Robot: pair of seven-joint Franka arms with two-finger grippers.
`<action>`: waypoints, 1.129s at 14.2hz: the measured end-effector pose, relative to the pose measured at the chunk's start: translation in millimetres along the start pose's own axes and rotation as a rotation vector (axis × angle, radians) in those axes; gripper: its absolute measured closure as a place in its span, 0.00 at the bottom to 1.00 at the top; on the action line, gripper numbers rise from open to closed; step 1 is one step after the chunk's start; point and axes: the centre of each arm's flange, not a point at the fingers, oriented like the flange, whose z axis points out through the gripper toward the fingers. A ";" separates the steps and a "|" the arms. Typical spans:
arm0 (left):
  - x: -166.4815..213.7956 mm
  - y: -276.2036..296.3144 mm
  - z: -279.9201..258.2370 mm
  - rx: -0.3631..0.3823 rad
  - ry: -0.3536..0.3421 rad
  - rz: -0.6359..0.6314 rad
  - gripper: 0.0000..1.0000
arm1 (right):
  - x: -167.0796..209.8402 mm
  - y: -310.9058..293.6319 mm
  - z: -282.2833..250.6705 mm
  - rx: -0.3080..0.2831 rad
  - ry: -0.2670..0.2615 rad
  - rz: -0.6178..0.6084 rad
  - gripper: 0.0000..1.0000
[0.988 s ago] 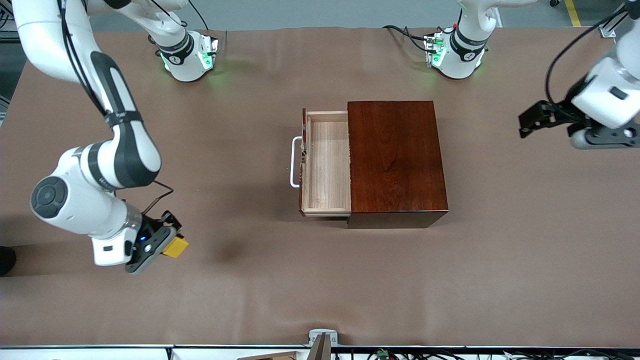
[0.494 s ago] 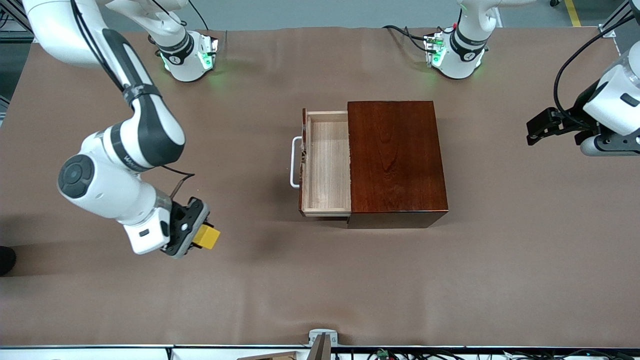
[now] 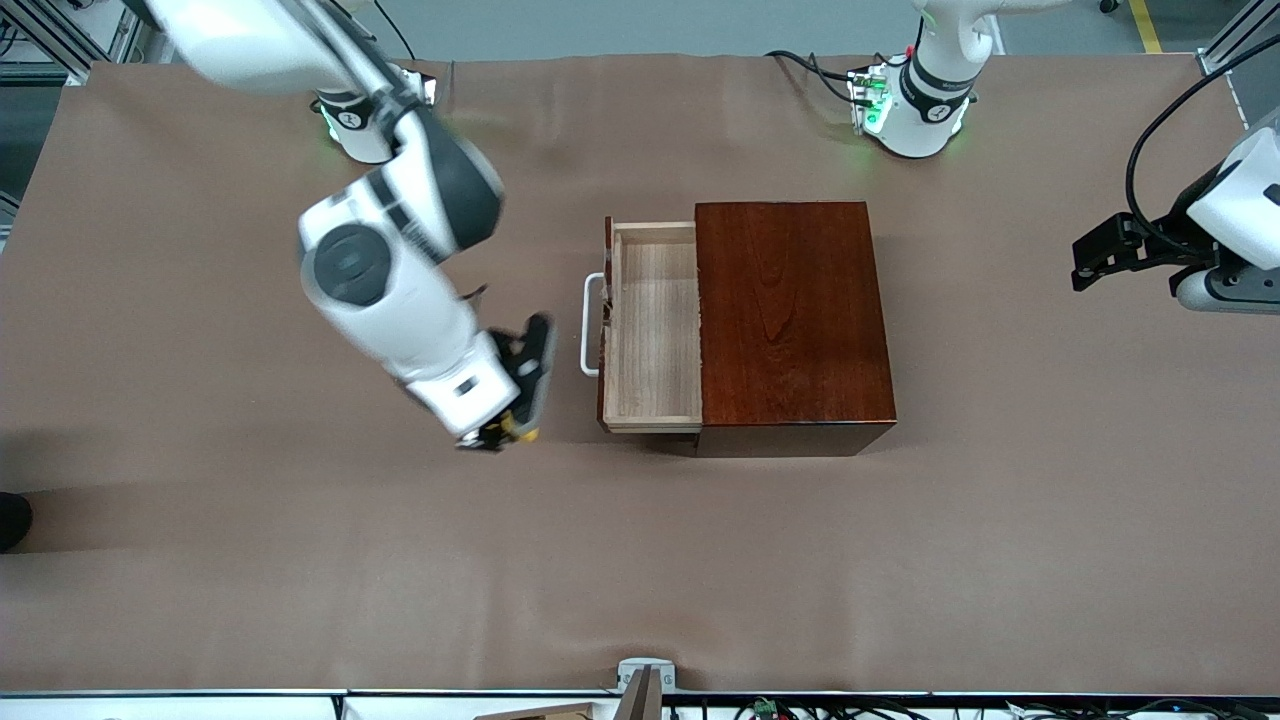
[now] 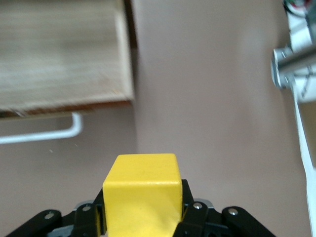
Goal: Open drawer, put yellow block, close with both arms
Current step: 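Carry the yellow cube with the right gripper over the open drawer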
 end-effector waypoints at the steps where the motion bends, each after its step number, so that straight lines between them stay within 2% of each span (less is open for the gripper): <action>1: 0.0 0.2 0.2 0.000 0.000 0.000 0.00 | 12.4 -10.1 1.6 0.009 -0.006 -0.025 0.44; 5: 0.0 2.8 0.4 0.000 -0.001 0.005 0.00 | 65.5 -62.2 17.3 0.051 -0.065 -0.144 0.44; 8: 0.0 4.5 0.6 -0.001 -0.001 0.008 0.00 | 95.5 -94.1 30.1 0.077 -0.079 -0.204 0.44; 16: 0.8 4.7 5.1 -0.001 -0.010 0.008 0.00 | 111.9 -114.3 68.7 0.122 -0.103 -0.210 0.44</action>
